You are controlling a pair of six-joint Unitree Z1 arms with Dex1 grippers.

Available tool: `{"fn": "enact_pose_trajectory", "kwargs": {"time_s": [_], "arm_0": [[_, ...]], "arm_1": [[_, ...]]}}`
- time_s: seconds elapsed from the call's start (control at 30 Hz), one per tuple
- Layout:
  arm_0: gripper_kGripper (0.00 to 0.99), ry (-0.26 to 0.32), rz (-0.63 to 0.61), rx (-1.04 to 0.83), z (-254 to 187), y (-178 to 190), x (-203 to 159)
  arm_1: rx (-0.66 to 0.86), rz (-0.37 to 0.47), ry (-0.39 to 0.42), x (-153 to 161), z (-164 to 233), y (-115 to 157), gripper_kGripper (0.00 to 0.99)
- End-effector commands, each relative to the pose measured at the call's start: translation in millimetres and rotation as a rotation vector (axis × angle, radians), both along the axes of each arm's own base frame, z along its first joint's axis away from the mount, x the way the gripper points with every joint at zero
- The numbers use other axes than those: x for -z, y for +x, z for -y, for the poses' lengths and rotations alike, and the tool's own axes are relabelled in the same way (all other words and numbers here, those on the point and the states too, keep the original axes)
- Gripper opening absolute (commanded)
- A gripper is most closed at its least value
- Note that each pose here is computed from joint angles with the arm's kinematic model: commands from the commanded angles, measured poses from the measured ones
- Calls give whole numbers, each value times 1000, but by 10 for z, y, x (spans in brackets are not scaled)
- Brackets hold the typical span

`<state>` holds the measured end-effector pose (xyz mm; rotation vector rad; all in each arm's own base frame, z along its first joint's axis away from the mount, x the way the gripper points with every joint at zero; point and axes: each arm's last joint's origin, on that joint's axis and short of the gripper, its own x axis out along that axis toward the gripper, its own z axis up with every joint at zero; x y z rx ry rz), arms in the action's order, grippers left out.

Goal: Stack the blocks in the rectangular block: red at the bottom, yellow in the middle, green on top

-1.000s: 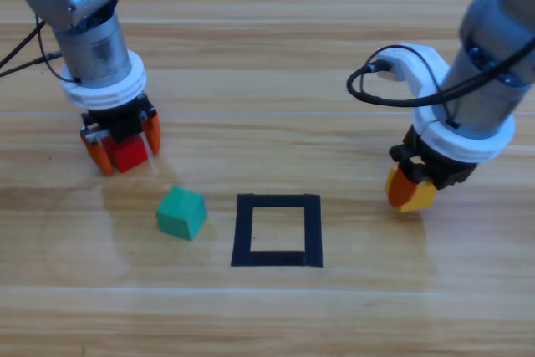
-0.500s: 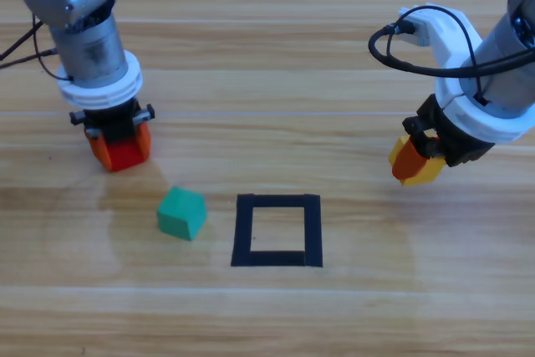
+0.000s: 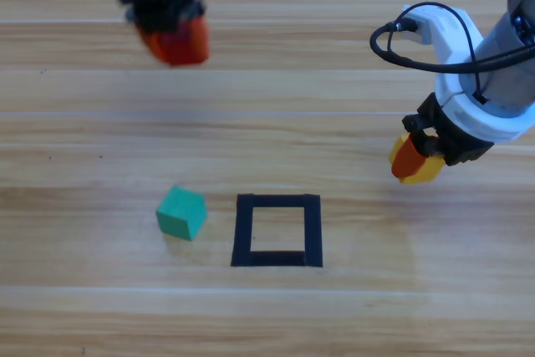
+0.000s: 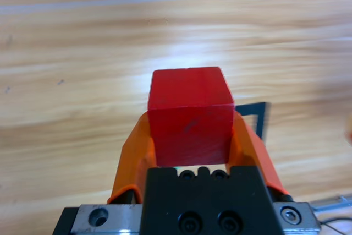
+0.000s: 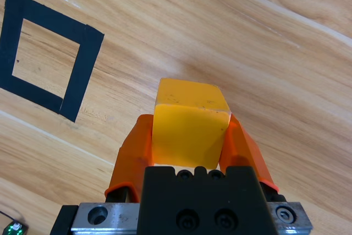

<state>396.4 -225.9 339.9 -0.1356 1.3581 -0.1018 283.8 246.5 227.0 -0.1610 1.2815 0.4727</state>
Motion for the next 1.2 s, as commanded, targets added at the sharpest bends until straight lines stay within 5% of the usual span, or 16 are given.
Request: {"fn": "enact_pose_trajectory", "kwargs": {"time_s": [0.03, 0.83, 1.2], "arm_0": [[0, 15, -42, 152, 460, -313, 79], [0, 240, -218, 74, 1390, -876, 1150], [0, 237, -228, -4, 1564, -919, 1316]], "arm_1": [[31, 4, 0, 6, 90, 0, 21], [52, 12, 2, -15, 106, -3, 21], [53, 10, -3, 9, 86, 14, 21]]}}
